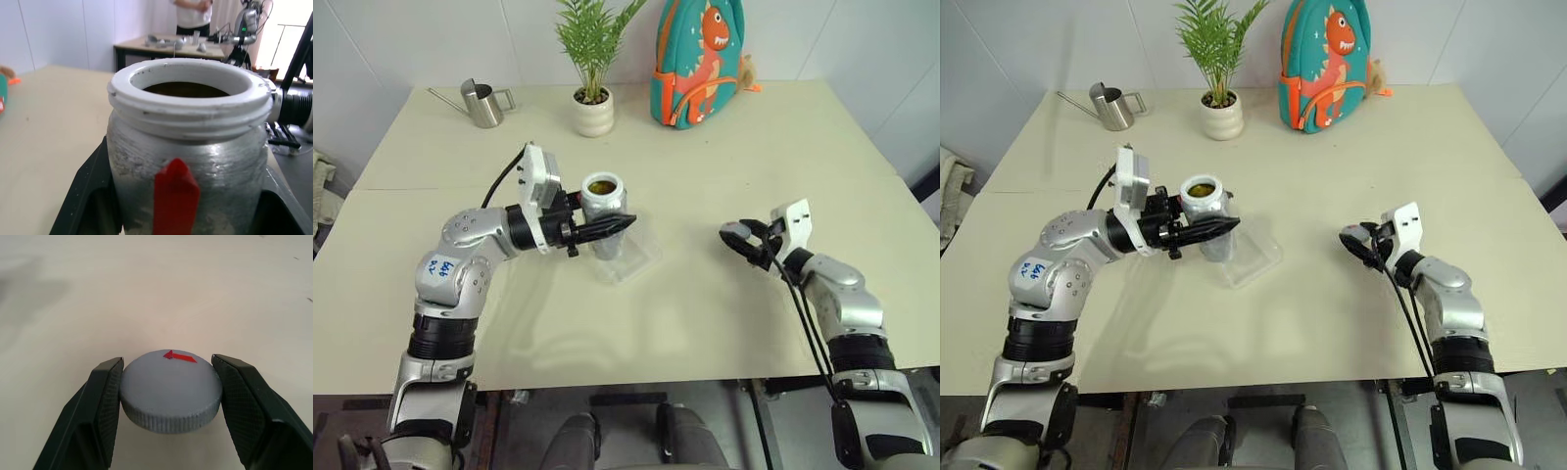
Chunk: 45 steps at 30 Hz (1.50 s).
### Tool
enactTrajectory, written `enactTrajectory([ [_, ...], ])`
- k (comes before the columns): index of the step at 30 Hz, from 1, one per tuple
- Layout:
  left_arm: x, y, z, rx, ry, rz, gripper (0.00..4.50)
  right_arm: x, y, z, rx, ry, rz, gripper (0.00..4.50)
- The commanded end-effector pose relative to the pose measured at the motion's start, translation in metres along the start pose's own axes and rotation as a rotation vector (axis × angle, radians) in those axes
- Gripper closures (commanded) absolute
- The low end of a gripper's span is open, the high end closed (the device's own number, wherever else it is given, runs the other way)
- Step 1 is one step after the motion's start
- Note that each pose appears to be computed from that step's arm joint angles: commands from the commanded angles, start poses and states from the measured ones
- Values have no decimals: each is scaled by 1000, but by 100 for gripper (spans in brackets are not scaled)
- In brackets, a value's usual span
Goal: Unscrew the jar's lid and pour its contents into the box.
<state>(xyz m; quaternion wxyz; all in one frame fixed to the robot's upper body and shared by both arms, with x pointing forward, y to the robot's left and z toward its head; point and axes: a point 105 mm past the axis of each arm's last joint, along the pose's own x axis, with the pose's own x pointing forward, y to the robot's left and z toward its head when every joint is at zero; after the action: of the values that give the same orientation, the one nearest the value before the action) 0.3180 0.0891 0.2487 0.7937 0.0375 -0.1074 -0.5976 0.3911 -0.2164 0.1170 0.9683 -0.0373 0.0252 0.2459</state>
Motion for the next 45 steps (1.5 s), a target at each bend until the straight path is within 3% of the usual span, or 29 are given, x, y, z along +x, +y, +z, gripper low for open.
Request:
enactTrajectory([
  [1,-1,0,11,13,-30,-7,242,-7,-6,13,36,-94,-15,124],
  [5,-2,3,11,23,-19,0,242,-14,-2,31,31,-154,15,1],
  [12,-3,25,20,69,-4,36,242,-35,34,77,-8,-171,249,1],
  [16,-7,58,2,202,205,129,242,-55,80,102,-29,-112,509,1],
  [19,-2,72,3,343,267,165,242,-63,96,104,-66,-58,583,1],
  [25,14,76,0,907,360,176,242,-58,98,100,-117,-72,518,1],
  [31,25,63,-10,1355,341,114,242,-53,96,94,-102,-79,481,1],
  [38,36,65,-21,2041,325,22,242,-49,102,89,-76,-82,485,1],
  [45,47,70,-23,2287,217,-10,242,-48,100,89,-81,-75,493,1],
])
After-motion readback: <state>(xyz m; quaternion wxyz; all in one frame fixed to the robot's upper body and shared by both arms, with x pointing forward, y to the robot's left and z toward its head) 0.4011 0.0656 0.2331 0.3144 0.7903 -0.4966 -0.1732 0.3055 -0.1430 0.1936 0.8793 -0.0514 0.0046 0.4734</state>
